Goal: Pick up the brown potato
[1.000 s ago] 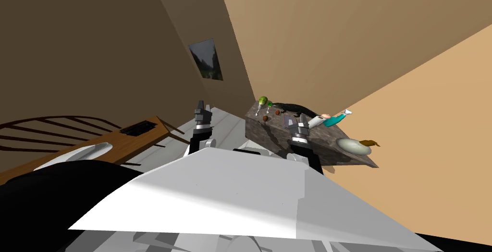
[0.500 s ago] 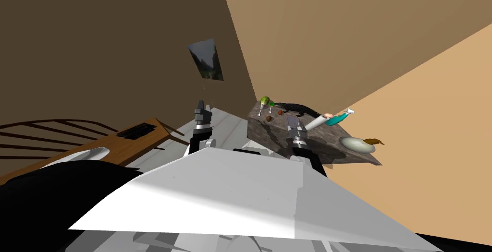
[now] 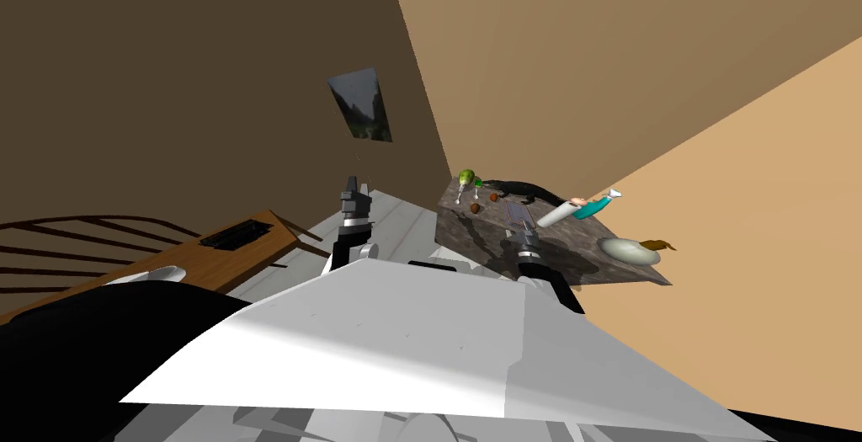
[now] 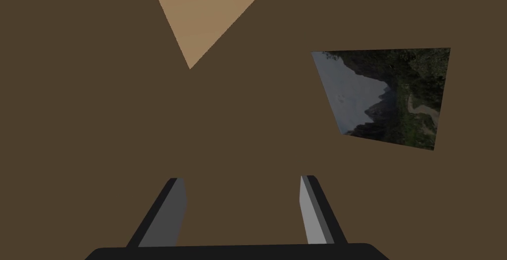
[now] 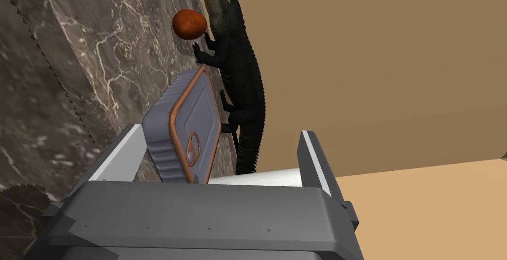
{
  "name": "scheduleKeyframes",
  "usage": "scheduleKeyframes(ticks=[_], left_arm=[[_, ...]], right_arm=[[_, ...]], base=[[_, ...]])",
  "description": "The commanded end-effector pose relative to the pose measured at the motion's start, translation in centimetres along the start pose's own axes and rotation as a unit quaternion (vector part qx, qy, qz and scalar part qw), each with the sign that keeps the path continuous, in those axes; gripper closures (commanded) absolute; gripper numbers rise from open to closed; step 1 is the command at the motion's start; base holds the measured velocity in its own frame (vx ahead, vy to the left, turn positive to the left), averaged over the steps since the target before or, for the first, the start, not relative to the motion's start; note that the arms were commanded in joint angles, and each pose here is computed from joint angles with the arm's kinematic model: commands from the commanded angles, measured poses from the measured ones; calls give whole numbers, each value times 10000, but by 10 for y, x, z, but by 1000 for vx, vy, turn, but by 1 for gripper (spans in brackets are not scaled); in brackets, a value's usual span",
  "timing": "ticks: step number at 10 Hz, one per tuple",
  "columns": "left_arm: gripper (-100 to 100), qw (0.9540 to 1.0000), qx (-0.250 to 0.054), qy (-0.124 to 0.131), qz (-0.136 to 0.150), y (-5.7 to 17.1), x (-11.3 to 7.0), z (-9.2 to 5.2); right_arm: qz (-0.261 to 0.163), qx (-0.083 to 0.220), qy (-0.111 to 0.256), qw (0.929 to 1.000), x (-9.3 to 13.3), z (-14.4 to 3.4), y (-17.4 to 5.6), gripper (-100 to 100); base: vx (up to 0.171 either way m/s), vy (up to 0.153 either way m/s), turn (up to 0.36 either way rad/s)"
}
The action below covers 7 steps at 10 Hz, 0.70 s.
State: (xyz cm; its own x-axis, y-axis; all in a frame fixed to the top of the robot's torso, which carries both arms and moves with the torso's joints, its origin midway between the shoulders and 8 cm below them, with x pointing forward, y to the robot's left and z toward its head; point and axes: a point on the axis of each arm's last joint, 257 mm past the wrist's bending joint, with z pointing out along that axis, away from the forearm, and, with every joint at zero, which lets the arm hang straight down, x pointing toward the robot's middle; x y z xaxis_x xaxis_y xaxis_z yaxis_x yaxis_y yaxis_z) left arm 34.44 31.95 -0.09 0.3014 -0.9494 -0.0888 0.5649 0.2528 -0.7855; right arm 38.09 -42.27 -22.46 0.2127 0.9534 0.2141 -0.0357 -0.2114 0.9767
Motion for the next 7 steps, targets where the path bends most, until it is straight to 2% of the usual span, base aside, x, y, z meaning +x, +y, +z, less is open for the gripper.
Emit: scheduleKeyframes(ticks=[1, 2, 3, 4, 5, 6, 7], left_arm=[[0, 10000, 0, 0, 0, 0, 0, 0], [0, 10000, 0, 0, 0, 0, 0, 0], [0, 10000, 0, 0, 0, 0, 0, 0], [0, 10000, 0, 0, 0, 0, 0, 0], [0, 10000, 0, 0, 0, 0, 0, 0], [0, 10000, 0, 0, 0, 0, 0, 0], [0, 10000, 0, 0, 0, 0, 0, 0]], right_arm=[[152, 251, -161, 9994, -16, -6, -18, -100], [300, 567, -339, 9974, -40, -8, -36, -100], [371, 615, -389, 9967, -44, -10, -41, -100], [524, 844, -538, 9936, -63, -12, -52, -100], [603, 945, -614, 9918, -70, -15, -61, -100], [738, 1182, -781, 9872, -90, -18, -72, -100], [840, 1317, -904, 9836, -100, -24, -85, -100]], base=[[12, 106, -30], [12, 120, -62], [5, 103, -34], [-7, 111, -34], [4, 100, -31], [31, 115, -53], [19, 107, -31]])
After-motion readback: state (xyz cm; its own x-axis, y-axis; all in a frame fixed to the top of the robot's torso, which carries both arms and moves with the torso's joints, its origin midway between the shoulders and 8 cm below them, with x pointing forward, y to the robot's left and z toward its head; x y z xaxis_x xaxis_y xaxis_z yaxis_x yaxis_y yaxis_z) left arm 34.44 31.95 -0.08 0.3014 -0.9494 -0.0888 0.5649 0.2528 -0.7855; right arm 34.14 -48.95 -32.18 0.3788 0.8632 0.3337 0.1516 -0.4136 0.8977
